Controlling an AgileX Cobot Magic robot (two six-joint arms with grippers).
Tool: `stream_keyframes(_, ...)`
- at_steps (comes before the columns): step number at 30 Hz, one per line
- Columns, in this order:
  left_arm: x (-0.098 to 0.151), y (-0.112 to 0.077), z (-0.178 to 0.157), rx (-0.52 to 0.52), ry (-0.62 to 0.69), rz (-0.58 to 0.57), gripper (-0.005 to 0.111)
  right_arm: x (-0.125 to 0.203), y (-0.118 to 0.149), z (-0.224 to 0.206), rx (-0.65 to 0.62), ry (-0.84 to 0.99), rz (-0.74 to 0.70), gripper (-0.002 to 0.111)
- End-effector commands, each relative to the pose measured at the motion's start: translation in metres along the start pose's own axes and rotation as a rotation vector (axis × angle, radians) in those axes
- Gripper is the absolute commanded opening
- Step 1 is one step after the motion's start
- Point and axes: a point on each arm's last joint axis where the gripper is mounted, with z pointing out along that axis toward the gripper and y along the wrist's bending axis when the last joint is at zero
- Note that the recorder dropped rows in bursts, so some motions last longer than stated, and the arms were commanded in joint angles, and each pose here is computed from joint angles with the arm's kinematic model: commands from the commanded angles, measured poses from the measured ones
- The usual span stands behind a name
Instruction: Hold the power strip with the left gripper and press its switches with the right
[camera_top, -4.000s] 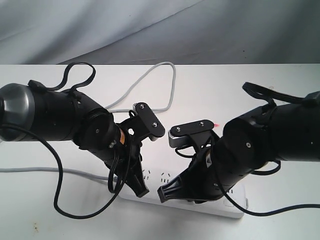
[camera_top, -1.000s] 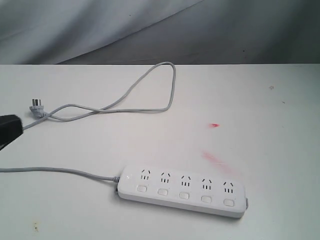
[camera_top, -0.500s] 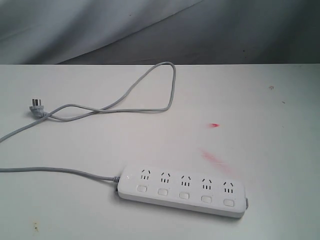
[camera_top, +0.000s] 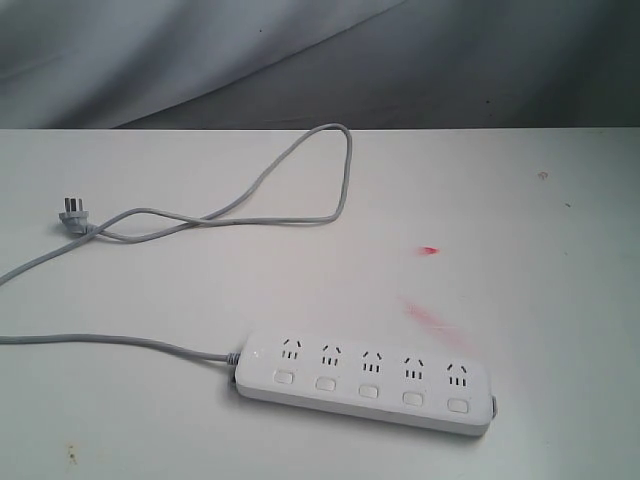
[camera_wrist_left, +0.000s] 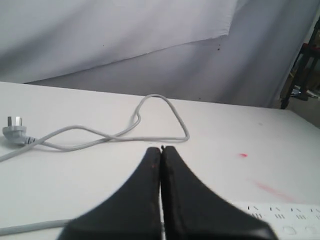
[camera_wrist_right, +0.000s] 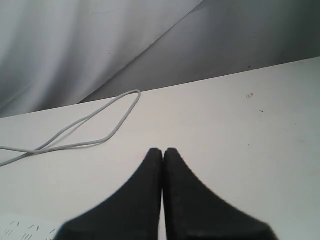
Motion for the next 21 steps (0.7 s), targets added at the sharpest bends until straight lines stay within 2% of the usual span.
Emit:
stream_keyframes(1,0.009,0.001,0.002,0.003,0.020,0.009,0.000,0.000,-0.002,0.000,0.016,-0.013,-0.042,0.000)
stream_keyframes(6,0.009,0.000,0.002,0.022,0.016,0.008,0.000,0.000,-0.001,0.000,0.004,-0.013,-0.008,0.000)
stream_keyframes(14,0.004,-0.015,0.001,0.188,-0.037,0.009,0.000,0.000,0.000,0.000,0.000,-0.013,-0.006,0.000)
stream_keyframes(21,0.004,-0.017,0.000,0.205,-0.043,0.009,0.000,0.000,0.000,0.000,0.000,-0.013,-0.006,0.000)
